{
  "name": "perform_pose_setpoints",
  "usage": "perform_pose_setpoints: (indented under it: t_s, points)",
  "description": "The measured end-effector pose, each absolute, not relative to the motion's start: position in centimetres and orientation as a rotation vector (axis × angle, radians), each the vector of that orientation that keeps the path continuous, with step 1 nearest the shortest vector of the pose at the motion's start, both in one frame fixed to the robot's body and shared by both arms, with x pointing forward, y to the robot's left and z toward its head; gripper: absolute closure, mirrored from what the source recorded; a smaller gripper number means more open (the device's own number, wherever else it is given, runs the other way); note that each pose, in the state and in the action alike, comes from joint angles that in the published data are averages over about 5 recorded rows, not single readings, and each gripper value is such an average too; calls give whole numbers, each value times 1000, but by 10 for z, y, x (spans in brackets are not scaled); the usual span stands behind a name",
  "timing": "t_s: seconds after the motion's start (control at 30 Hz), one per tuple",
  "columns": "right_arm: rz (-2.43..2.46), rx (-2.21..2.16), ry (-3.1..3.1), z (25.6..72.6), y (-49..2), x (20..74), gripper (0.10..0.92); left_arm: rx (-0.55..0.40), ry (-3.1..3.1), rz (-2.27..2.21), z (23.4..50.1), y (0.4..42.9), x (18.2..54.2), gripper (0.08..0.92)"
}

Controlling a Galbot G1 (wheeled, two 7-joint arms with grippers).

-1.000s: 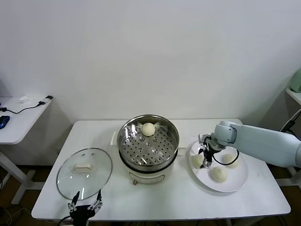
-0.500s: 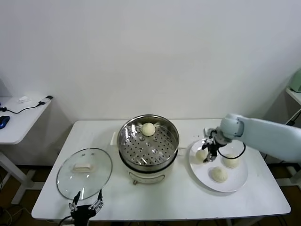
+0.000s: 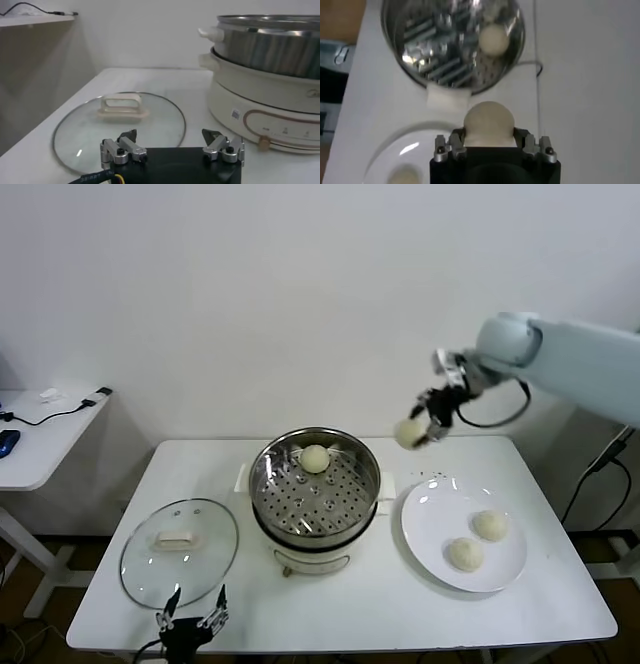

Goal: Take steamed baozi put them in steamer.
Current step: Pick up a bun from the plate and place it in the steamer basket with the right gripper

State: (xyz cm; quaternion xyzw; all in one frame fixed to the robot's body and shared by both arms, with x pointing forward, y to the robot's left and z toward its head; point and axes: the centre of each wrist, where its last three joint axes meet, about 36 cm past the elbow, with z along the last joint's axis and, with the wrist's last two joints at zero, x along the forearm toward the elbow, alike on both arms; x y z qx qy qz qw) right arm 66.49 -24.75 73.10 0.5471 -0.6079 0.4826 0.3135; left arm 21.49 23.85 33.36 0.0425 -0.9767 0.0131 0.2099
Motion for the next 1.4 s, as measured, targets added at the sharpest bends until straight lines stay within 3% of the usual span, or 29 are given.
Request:
perform_pose_setpoints:
  t_s: [0.23,0.57,1.17,1.4]
  points:
    - [1296,1556,-1556,740,-150,651,377,117,-2714,36,332,238,214,177]
    - [1319,1571,-1467,685,-61,644,377,124,-2708,10,330,244,213,177]
    - [1336,1523,-1448,592,4,654,369,123,-2699,-4,325,245,210,177]
    - [1347,1534,-1442,587,5,654,225,124,-2701,-3,326,245,210,177]
